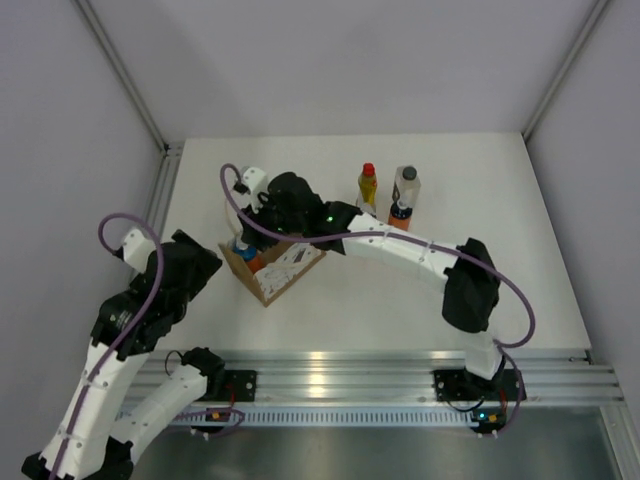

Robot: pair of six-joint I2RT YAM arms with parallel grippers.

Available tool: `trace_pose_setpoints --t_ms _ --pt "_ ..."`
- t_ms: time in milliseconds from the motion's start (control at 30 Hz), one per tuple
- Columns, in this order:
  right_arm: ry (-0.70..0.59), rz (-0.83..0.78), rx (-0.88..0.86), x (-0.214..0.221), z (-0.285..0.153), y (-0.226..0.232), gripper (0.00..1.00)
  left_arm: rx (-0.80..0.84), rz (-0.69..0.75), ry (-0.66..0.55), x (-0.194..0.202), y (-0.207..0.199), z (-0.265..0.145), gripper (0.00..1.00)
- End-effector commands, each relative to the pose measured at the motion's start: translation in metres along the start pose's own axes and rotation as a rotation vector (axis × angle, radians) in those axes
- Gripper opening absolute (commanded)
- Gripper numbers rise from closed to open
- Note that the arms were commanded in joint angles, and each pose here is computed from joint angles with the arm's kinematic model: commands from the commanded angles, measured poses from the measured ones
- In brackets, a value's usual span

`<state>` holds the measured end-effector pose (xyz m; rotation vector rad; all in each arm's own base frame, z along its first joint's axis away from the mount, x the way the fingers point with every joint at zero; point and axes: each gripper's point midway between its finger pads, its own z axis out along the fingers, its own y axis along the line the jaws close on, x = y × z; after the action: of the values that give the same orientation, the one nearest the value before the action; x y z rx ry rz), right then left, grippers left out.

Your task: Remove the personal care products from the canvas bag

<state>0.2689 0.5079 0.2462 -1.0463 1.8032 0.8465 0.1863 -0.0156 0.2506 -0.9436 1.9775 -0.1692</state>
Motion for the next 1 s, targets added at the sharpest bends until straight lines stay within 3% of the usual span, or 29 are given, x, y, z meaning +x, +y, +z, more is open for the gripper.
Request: trace_pose_setpoints --t_ms 0,433,967 --pt "0.031 -0.055 -0.02 -0.012 0.003 0.007 0.43 0.024 -0.051 -0.046 -0.013 0.005 -0.013 0.96" --pt "0.078 -0.109 -0.042 0.006 0.041 0.013 0.43 0.023 0.002 -0.031 -0.009 0.012 -0.015 0.98" --pt "0.114 -0.122 -0.025 0.024 0.054 0.008 0.32 0.014 0.034 -0.033 -0.011 0.01 -0.014 0.98"
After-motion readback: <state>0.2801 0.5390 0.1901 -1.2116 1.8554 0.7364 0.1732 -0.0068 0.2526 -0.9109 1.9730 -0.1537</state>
